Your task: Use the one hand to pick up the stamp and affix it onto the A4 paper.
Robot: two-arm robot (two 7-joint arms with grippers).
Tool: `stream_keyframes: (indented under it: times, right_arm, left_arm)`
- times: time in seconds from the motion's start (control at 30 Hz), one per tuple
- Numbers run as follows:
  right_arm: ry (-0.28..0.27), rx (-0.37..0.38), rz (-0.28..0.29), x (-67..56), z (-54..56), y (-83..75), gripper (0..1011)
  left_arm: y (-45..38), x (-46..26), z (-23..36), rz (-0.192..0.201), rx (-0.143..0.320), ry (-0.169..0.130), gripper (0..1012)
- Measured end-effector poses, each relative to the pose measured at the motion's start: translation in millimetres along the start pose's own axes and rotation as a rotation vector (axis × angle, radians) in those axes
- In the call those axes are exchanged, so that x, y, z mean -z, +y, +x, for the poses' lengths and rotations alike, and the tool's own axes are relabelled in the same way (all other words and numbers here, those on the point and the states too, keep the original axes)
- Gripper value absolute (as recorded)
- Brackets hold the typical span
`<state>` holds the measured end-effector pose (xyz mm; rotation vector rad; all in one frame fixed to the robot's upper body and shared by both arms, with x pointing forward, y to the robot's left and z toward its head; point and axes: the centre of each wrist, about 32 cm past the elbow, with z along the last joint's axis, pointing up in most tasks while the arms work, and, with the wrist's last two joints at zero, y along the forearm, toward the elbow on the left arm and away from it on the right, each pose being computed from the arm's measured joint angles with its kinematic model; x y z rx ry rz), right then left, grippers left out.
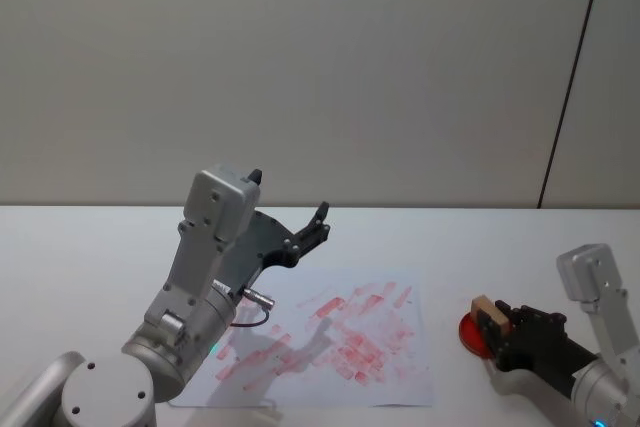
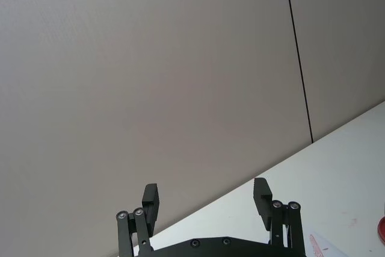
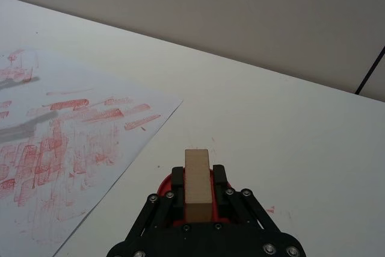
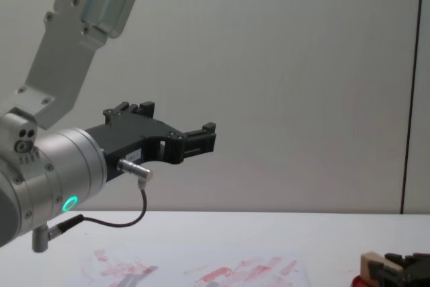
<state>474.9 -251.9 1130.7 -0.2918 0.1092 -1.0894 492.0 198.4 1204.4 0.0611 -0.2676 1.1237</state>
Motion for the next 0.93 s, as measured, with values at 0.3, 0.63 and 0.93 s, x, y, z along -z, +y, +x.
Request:
stream_keyframes:
  times: [0.3, 0.63, 0.93]
  right_arm:
    - [-0.001, 0.001, -0.008, 1.0, 0.6, 0.8, 518]
    - [0.015, 0.003, 0.041, -8.8, -0.5, -1.0, 812]
    - [0.031, 0.002, 0.13, -27.6, -6.0, -5.3, 1001]
  left_arm:
    - [0.0, 0.0, 0.0, 0.0, 0.0, 0.0, 1002]
    - [0.0, 0.0, 0.0, 0.0, 0.0, 0.0, 1002]
    - [0.0, 0.0, 0.0, 0.0, 0.0, 0.0, 1002]
